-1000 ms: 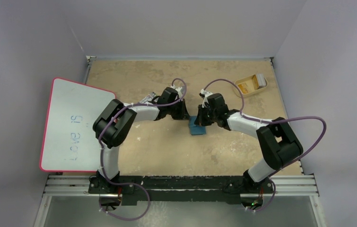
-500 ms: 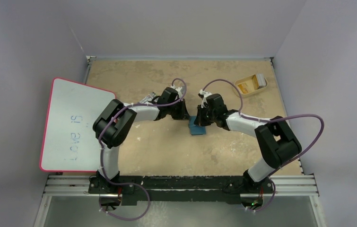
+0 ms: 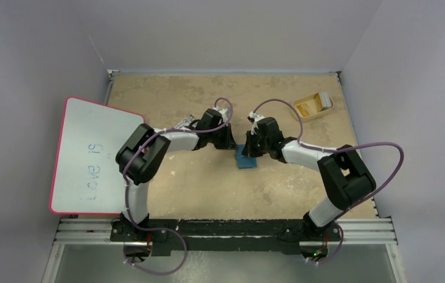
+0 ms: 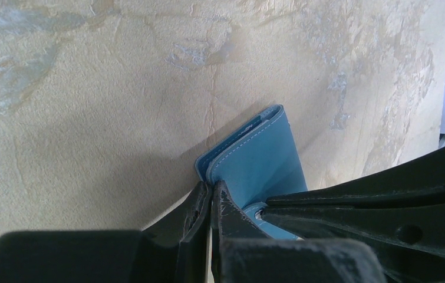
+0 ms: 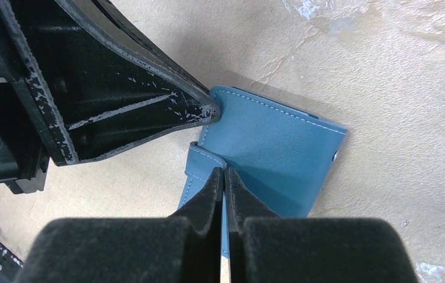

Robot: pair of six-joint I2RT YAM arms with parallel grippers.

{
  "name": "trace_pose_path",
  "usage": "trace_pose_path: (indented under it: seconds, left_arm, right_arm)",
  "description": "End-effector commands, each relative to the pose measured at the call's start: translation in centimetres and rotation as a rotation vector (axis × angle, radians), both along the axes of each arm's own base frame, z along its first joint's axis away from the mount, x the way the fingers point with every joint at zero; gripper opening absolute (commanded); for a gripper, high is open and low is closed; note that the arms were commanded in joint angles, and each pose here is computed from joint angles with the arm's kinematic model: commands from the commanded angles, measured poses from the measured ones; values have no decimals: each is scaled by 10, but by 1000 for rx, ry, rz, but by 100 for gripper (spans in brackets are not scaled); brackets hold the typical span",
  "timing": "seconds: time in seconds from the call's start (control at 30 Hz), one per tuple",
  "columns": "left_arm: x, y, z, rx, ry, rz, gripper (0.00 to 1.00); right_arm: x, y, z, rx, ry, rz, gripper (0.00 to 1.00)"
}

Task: Put the credit cards into the card holder
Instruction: Close the card holder at the center of the board.

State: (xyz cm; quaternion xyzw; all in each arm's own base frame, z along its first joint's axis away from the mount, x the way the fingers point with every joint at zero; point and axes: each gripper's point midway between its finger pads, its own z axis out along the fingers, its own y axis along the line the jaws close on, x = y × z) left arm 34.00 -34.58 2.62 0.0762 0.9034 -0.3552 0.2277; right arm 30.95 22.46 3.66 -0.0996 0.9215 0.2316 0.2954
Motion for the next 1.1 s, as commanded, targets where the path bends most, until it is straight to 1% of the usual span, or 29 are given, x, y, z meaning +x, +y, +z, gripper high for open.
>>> trace_pose_path:
  seconds: [0.0,0.13,0.27,0.4,0.73,1.07]
  left_arm:
    - [-5,22,-23,124,17,6,0]
    - [-3,23,-20,129,6,5,0]
    - [1,25,-17,142,-11,11,0]
    - [8,29,-15,148,-21,25,0]
    - [35,29,-7,160,-35,13,0]
    - [45,23,14,141,-75,17,0]
  right_arm:
    - [-3,-25,-25,-102,31,-81,0]
    - [-8,-32,-32,-123,51,-111,0]
    - [-13,-35,-33,-113,63,-136,0]
    - [-12,-39,-34,-121,37,-146,0]
    - [-26,-38,-41,-64,65,-189,0]
    - [-34,-53,-56,-80,109,-309,0]
